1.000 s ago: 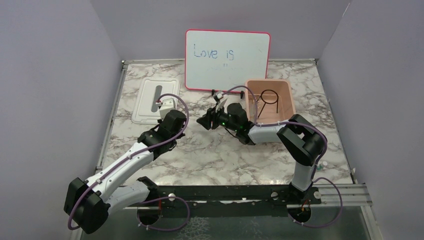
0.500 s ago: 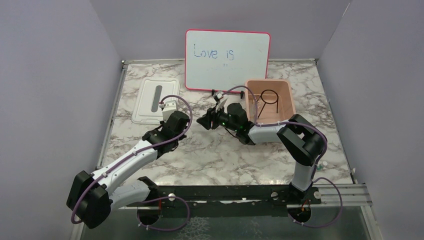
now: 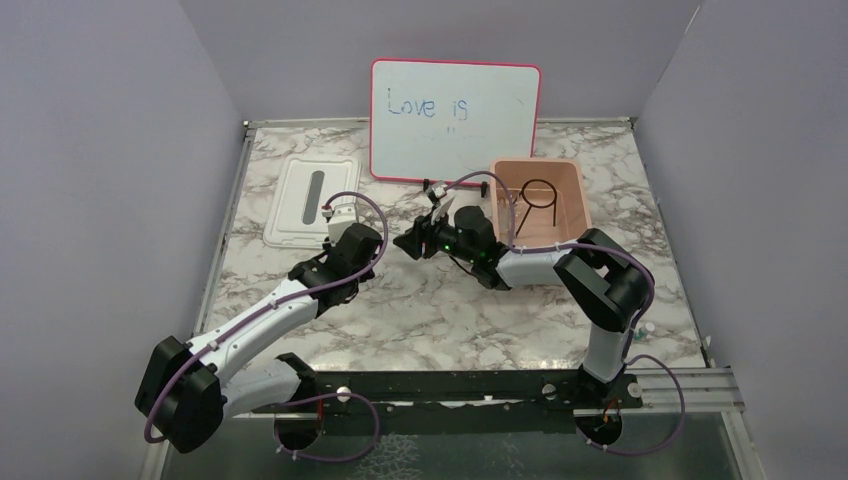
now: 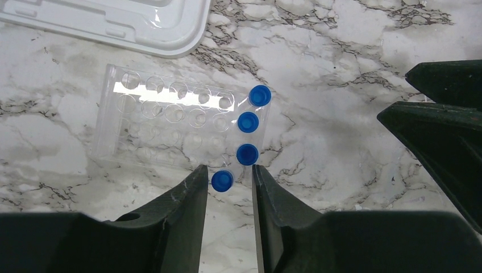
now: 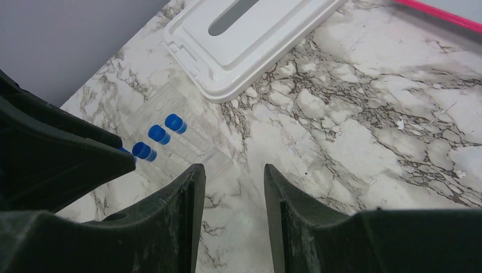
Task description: Organize the chemistry lab equipment
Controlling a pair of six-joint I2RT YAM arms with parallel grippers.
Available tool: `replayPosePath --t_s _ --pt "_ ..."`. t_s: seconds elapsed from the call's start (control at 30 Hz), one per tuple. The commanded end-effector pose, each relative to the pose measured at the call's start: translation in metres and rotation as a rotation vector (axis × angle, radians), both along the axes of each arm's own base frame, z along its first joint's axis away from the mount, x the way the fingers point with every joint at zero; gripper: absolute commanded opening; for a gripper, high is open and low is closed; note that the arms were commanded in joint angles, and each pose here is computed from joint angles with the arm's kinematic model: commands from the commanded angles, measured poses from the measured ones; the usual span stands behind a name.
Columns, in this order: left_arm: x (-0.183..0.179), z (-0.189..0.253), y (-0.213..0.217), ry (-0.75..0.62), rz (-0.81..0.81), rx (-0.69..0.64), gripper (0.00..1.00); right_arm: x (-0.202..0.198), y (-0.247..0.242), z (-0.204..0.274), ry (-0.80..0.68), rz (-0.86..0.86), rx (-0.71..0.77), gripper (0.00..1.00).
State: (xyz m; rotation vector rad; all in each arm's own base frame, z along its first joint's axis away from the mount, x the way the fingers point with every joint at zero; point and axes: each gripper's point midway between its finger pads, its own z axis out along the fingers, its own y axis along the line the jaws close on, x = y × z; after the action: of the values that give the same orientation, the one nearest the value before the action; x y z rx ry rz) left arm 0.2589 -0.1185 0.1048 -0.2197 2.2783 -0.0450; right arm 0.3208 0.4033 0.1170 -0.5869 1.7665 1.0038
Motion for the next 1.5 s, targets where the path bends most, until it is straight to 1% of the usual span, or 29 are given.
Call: replayPosePath --t_s 0.0,0.1,0.23,0.47,0.7,0.87,0.97,1.1,1.23,1.37,1.47 --pt "0.004 0.009 -0.006 -0.023 -0.007 -0.023 0.40 0.001 0.003 0.006 -0.037 0.001 0.015 0.46" --pt "0.005 0.013 -0.007 -0.030 -0.010 -0.035 0.43 0.001 0.003 0.005 -0.035 0.001 0.013 0.46" --pt "0.003 0.015 -0.015 -0.020 -0.031 -0.073 0.44 0.001 0.003 0.006 -0.037 0.001 0.015 0.46" --pt "0.002 0.019 -0.020 -0.021 -0.044 -0.102 0.36 0.001 0.003 0.005 -0.036 0.001 0.014 0.46" --pt "0.001 0.020 -0.019 -0.021 -0.043 -0.103 0.35 0.001 0.002 0.005 -0.035 0.000 0.011 0.46" --pt "0.001 0.022 -0.015 -0.027 -0.030 -0.090 0.35 0.001 0.003 0.004 -0.035 0.003 0.010 0.46" --pt "0.002 0.028 -0.010 -0.041 -0.018 -0.070 0.40 0.000 0.003 0.005 -0.035 0.005 0.011 0.46" --pt "0.008 0.044 -0.006 -0.075 0.003 -0.052 0.45 0.000 0.005 0.011 -0.030 0.010 0.021 0.46" --pt "0.019 0.074 -0.003 -0.110 0.019 -0.055 0.47 -0.002 0.010 0.034 0.011 0.027 0.026 0.46" --pt "0.039 0.107 0.006 -0.158 0.036 -0.058 0.50 -0.004 0.006 0.049 0.088 -0.004 0.017 0.46" --pt "0.058 0.119 0.016 -0.151 0.023 -0.067 0.52 -0.008 0.000 0.059 0.132 -0.022 -0.003 0.46"
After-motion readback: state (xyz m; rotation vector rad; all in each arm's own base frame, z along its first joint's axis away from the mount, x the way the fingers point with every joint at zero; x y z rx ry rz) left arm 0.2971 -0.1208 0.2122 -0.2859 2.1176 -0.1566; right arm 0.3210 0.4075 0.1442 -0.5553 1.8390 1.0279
